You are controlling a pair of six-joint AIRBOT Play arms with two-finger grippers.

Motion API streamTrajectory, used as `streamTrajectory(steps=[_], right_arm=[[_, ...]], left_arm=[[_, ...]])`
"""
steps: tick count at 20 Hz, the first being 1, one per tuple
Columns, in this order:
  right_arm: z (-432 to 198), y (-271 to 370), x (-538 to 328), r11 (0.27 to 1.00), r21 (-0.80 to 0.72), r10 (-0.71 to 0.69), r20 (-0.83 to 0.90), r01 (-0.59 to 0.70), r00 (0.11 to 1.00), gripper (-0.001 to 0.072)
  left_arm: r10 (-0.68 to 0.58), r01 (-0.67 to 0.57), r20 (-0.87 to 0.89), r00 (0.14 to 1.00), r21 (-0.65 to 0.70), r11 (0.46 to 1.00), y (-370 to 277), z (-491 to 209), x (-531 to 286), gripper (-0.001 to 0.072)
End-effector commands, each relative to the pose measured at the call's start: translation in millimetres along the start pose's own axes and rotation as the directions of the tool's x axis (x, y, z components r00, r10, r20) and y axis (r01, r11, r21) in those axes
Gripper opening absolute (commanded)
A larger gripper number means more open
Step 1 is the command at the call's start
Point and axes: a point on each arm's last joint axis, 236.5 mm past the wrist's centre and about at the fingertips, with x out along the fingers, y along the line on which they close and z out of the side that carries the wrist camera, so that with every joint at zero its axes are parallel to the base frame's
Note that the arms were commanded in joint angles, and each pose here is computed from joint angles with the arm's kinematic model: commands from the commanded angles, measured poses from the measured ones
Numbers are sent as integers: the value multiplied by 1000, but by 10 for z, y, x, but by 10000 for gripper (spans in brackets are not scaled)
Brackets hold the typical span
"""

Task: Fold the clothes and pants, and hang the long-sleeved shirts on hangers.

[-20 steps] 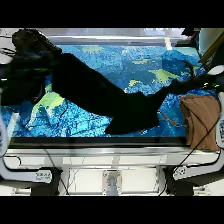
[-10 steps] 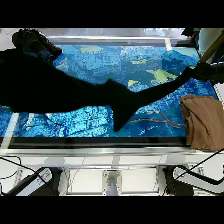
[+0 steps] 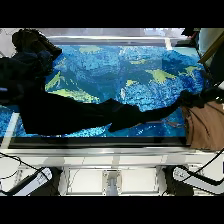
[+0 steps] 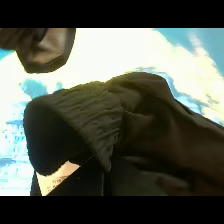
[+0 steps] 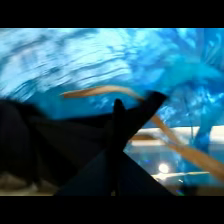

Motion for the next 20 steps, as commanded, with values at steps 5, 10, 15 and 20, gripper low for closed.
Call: streamTrajectory(steps=[5, 10, 15, 20], right_arm=[[656, -155, 282, 991, 126, 0, 297, -39, 955, 10], [1178, -126, -80, 991, 128, -19, 459, -45, 888, 10], [1037, -30, 337, 985, 149, 27, 335, -82, 942, 386], [524, 307, 356, 990, 32, 135, 129, -140, 982, 386]], left_arm=[[107, -76, 278, 955, -119, 990, 312, 533, 266, 15], [132, -62, 333, 934, -214, 975, 420, 686, 373, 14], [98, -40, 236, 967, -237, 971, 372, 489, 797, 166], [109, -46, 226, 968, -269, 962, 494, 443, 593, 695]])
